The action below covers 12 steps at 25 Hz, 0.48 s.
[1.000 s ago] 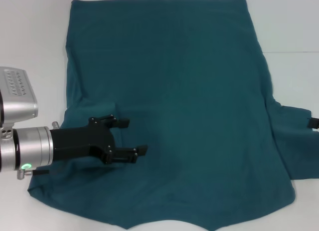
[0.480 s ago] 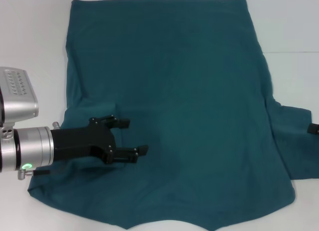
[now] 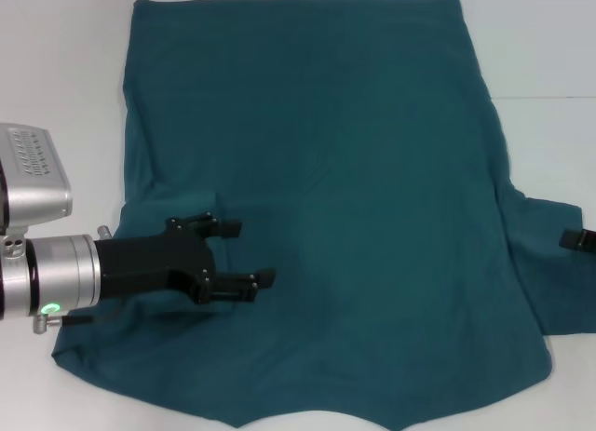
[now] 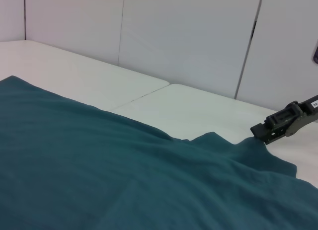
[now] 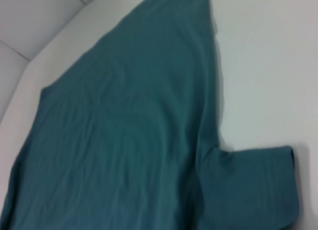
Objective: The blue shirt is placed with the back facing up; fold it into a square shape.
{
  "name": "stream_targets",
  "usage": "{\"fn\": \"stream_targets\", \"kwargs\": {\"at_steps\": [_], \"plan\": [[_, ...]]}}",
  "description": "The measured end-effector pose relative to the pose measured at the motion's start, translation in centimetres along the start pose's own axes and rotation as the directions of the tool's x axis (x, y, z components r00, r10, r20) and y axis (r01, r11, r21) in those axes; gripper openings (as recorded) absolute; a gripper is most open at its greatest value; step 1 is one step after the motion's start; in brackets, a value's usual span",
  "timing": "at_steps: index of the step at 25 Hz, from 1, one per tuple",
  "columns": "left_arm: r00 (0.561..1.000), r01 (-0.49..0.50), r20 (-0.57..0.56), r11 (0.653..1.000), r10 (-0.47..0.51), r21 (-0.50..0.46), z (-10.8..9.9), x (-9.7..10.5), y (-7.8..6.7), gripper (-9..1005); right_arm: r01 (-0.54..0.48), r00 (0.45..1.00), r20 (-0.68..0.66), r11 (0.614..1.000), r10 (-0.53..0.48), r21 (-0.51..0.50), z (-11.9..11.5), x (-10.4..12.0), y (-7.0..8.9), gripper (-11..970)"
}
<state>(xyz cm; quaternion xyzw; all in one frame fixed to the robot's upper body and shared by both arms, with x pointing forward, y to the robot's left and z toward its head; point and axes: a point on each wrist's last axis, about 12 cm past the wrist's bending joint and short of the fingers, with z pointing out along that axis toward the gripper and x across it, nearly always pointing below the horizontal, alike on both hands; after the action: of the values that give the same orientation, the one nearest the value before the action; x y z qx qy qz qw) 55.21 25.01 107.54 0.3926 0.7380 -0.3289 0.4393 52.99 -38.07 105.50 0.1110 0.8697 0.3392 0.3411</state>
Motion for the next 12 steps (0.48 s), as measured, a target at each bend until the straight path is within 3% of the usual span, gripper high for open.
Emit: {"fn": "stream_targets", "kwargs": {"at_steps": [2, 8, 12], "plan": [[1.000, 0.000, 0.000, 1.000, 0.000, -0.001, 0.00, 0.00, 0.01, 937, -0.007, 1.000, 0.015, 1.000, 0.007, -0.007, 0.07, 0.06, 0.06, 830], [1.000, 0.001, -0.001, 1.000, -0.001, -0.002, 0.01, 0.02, 0.02, 936, -0.033, 0.997, 0.066, 0.999, 0.035, -0.030, 0.17, 0.39, 0.08, 629], [1.000, 0.001, -0.001, 1.000, -0.001, -0.003, 0.00, 0.05, 0.02, 937, -0.052, 0.995, 0.085, 0.997, 0.057, -0.054, 0.33, 1.00, -0.09, 432]]}}
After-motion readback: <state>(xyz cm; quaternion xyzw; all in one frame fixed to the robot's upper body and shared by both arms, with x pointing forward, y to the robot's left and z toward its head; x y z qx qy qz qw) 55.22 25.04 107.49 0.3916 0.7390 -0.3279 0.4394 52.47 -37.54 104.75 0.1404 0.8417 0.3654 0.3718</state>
